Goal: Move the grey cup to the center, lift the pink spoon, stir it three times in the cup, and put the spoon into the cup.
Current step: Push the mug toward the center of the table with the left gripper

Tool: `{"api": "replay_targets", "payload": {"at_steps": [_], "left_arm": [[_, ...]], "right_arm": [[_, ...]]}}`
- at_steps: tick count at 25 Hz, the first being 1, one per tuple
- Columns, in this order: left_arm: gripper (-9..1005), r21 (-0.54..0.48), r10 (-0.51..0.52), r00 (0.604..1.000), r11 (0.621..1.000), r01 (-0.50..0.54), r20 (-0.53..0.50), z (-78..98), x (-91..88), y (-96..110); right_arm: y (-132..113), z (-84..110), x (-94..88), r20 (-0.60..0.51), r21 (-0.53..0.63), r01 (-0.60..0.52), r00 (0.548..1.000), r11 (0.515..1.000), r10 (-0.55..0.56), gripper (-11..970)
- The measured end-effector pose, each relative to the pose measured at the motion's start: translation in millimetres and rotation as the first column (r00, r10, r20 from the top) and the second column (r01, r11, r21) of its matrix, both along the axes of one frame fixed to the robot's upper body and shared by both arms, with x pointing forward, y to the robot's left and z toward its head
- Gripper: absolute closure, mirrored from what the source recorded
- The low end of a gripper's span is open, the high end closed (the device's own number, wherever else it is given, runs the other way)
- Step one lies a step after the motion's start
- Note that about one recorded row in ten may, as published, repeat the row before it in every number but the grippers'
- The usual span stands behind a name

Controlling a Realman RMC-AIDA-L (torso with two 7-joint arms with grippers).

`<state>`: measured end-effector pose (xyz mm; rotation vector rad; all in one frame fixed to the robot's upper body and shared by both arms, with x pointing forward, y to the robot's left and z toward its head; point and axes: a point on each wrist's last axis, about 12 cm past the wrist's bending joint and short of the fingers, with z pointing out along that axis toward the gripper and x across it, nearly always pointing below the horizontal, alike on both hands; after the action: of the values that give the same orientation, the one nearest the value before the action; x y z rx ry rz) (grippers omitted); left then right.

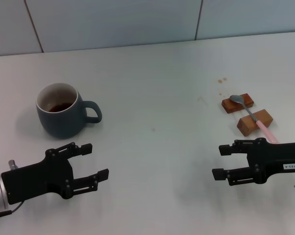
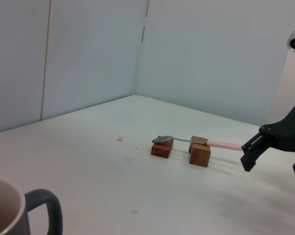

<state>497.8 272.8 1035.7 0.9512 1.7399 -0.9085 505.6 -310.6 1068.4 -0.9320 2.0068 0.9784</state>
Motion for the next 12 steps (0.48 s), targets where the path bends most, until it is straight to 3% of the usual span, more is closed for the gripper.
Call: {"api": "replay_targets", "payload": {"at_steps": [9,12], "left_arm": [[195,0.001,0.001,1.000,1.000,-0.001,0.005,0.5,0.7,0.0],[205,-0.013,0.047,0.996,0.999,-0.046,0.069,4.0,2.2,6.3]], "right_arm": [[-0.1,-0.1,-0.1,0.000,0.000,0.000,1.000,1.000,0.000,132],[-0.5,-0.4,-0.6,-0.001,-0.001,0.001,1.000,1.000,-0.001,132]]}}
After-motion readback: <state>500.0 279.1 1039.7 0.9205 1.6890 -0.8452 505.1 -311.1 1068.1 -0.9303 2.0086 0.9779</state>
